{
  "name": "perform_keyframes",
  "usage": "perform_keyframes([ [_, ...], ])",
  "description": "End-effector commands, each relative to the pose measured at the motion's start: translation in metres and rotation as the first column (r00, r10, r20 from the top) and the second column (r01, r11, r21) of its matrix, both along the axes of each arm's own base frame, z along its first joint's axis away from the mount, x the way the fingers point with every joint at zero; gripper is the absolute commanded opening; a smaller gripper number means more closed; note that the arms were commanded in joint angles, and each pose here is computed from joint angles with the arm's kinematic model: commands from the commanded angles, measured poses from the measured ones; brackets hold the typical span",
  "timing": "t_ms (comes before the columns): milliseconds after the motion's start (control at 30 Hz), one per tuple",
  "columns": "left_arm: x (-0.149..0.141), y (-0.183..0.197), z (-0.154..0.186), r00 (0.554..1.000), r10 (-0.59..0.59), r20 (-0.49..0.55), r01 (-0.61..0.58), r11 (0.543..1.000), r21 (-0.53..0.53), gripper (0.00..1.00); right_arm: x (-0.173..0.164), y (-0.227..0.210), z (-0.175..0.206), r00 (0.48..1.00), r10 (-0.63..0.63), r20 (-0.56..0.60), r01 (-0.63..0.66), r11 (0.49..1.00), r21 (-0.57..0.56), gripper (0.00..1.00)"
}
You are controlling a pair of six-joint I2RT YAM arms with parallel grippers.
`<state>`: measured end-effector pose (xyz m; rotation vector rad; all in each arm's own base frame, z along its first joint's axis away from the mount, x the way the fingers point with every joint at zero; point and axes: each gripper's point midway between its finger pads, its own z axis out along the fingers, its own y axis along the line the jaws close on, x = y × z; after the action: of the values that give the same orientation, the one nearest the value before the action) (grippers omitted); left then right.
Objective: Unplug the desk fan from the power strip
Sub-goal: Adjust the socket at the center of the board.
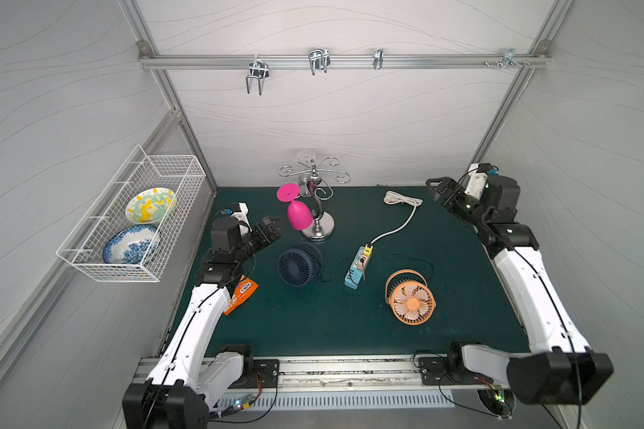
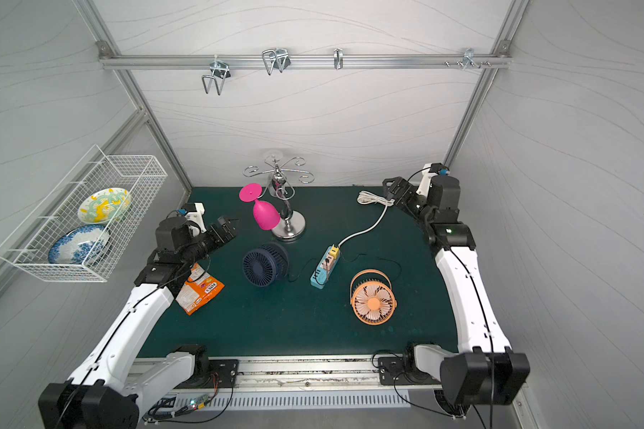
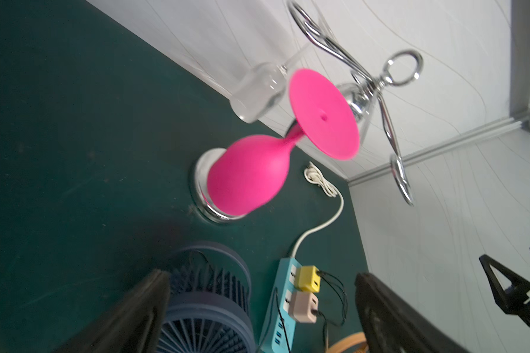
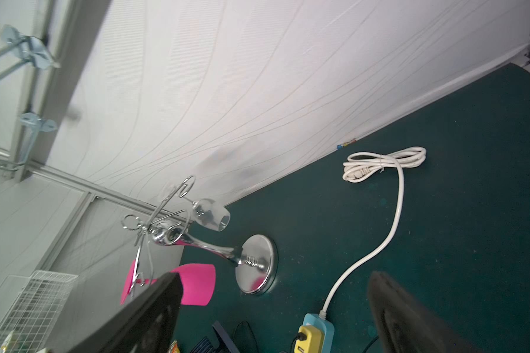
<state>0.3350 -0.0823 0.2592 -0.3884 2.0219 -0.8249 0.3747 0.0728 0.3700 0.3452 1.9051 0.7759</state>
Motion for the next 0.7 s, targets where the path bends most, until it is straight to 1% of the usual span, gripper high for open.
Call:
perform_keyframes([
  [0,-0.016,-0.027,0.021,0.993,-0.108,0.050,0.107,0.994,0.020,0.95,-0.010,-0.021,-0.036,0.990,-0.039,-0.139,0.061,0.986,0.153,0.99],
  [33,-0.023,-0.039,0.019,0.989,-0.144,0.039,0.144,0.989,0.018,0.92,-0.008,-0.006,-0.025,0.993,0.075,-0.096,-0.052,0.973,0.226,0.99],
  [67,-0.029,-0.048,0.019,0.985,-0.172,0.032,0.171,0.985,0.015,0.90,-0.009,0.003,-0.024,0.985,0.123,-0.122,-0.094,0.971,0.219,0.98],
  [133,-0.043,-0.067,0.012,0.973,-0.229,0.012,0.228,0.973,0.029,0.85,-0.014,0.022,-0.041,0.958,0.173,-0.227,-0.146,0.981,0.131,0.96],
  [167,-0.050,-0.076,0.009,0.967,-0.255,0.003,0.255,0.966,0.046,0.84,-0.018,0.030,-0.045,0.951,0.185,-0.249,-0.167,0.982,0.092,0.96],
  [233,-0.062,-0.091,0.001,0.956,-0.295,-0.010,0.294,0.951,0.099,0.84,-0.026,0.038,-0.052,0.945,0.181,-0.271,-0.180,0.983,0.029,0.99],
  [267,-0.069,-0.098,-0.002,0.949,-0.316,-0.020,0.315,0.940,0.130,0.86,-0.030,0.043,-0.056,0.940,0.192,-0.281,-0.196,0.980,0.013,0.99],
  [333,-0.079,-0.112,-0.008,0.935,-0.353,-0.029,0.352,0.920,0.174,0.92,-0.038,0.050,-0.065,0.928,0.207,-0.310,-0.224,0.974,-0.019,0.99],
  [433,-0.089,-0.128,-0.018,0.917,-0.395,-0.057,0.397,0.893,0.210,0.94,-0.047,0.055,-0.078,0.913,0.217,-0.346,-0.247,0.968,-0.046,0.99],
  [567,-0.100,-0.146,-0.035,0.898,-0.430,-0.091,0.440,0.872,0.215,0.88,-0.065,0.056,-0.101,0.889,0.205,-0.410,-0.268,0.958,-0.104,0.99],
  [667,-0.112,-0.165,-0.055,0.870,-0.477,-0.126,0.493,0.833,0.253,0.83,-0.077,0.057,-0.114,0.881,0.211,-0.423,-0.286,0.950,-0.122,0.99],
])
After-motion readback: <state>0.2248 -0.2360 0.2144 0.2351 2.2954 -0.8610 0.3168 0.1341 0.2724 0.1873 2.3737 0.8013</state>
